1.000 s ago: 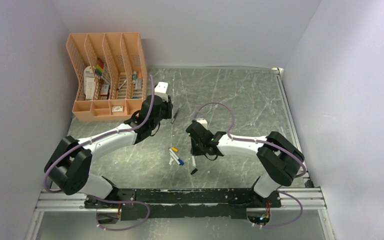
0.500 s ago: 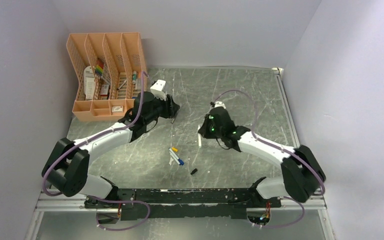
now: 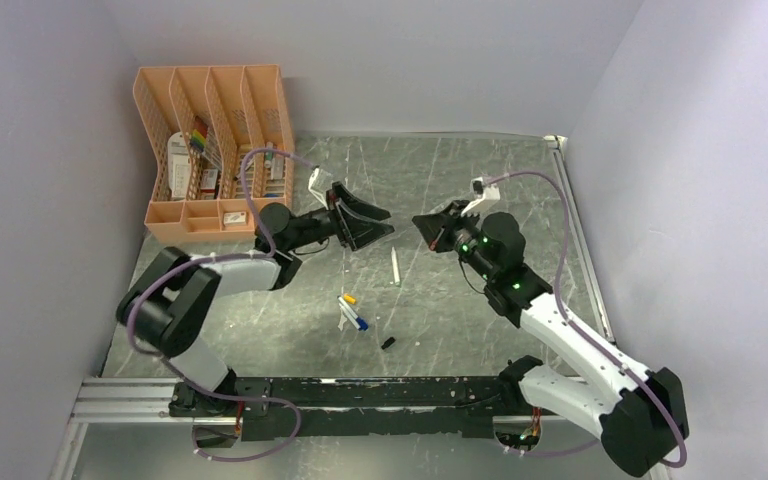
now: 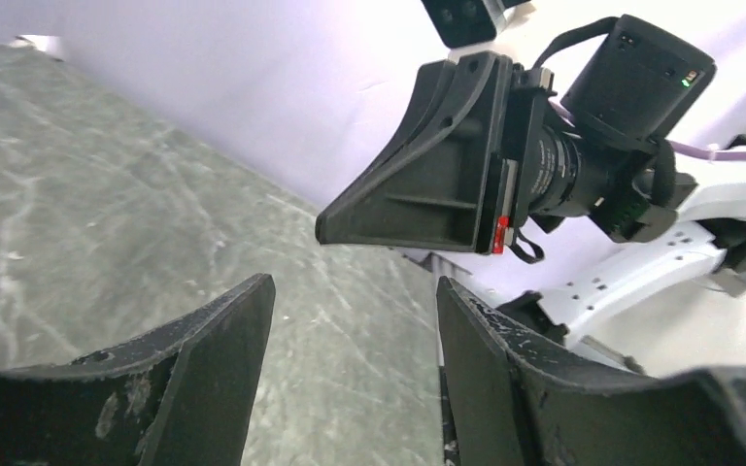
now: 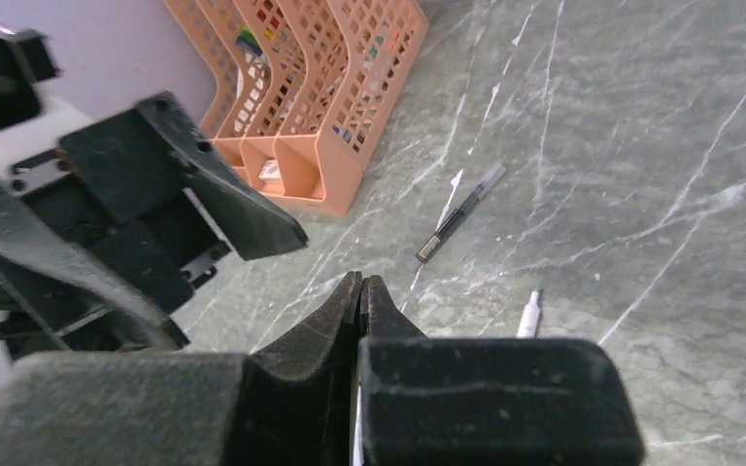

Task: Insert the pens into the pen caps

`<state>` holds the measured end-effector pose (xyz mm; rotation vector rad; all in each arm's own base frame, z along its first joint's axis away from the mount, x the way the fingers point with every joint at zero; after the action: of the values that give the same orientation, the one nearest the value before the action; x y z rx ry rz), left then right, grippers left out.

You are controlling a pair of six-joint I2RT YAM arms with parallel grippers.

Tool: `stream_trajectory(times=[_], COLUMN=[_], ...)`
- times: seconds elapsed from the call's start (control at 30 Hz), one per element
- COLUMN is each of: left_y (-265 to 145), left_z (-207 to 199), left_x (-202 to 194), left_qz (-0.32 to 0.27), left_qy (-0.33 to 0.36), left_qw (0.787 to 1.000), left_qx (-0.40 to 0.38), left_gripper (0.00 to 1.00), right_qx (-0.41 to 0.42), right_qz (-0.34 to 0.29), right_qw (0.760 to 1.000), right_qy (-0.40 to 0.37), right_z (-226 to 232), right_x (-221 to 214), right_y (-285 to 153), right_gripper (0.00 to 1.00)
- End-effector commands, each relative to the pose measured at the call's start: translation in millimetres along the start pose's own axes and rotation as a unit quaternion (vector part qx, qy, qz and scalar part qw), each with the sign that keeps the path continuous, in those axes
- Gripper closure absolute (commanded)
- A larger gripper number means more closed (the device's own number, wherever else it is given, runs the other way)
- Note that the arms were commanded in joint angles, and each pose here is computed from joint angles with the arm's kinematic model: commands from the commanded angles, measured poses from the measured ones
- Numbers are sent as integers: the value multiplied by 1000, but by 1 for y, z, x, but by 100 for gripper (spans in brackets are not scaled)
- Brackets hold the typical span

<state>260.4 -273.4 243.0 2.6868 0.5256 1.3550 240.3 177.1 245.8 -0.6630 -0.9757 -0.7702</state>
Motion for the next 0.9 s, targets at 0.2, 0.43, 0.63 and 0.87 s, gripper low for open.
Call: stream_trajectory(times=[0.2, 0.43, 0.63, 0.87], left_y=[-10, -15, -41, -49], left_z=[-16, 12, 20, 26], left_x=[12, 37, 51, 42], left_qz=[-54, -26, -26, -13], left_qy=[-17, 101, 156, 142], left_qw=[992, 980, 938, 932], left_qx=[-115, 167, 308, 333], left_gripper=[30, 20, 18, 18], right_qx=[-83, -158, -177, -188], right_qz=[106, 290, 327, 369], right_qw=[988, 934, 917, 896], right_qy=[-70, -133, -145, -160], right_z=[-27, -47, -47, -51], right_x=[-13, -87, -115, -141], right_y=[27, 70, 89, 93], right_gripper=[80, 38, 44, 53])
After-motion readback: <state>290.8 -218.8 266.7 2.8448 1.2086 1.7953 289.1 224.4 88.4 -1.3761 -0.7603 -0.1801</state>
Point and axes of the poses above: each gripper's point midway between its finger pads, its own y axis out along the fingers, its own z axis along the line the jaws close on, x = y × z, the point moved 7 cm from there along -y, back along the fingers, and after that the axes turned 9 degrees about -y, right-handed, at the moved point
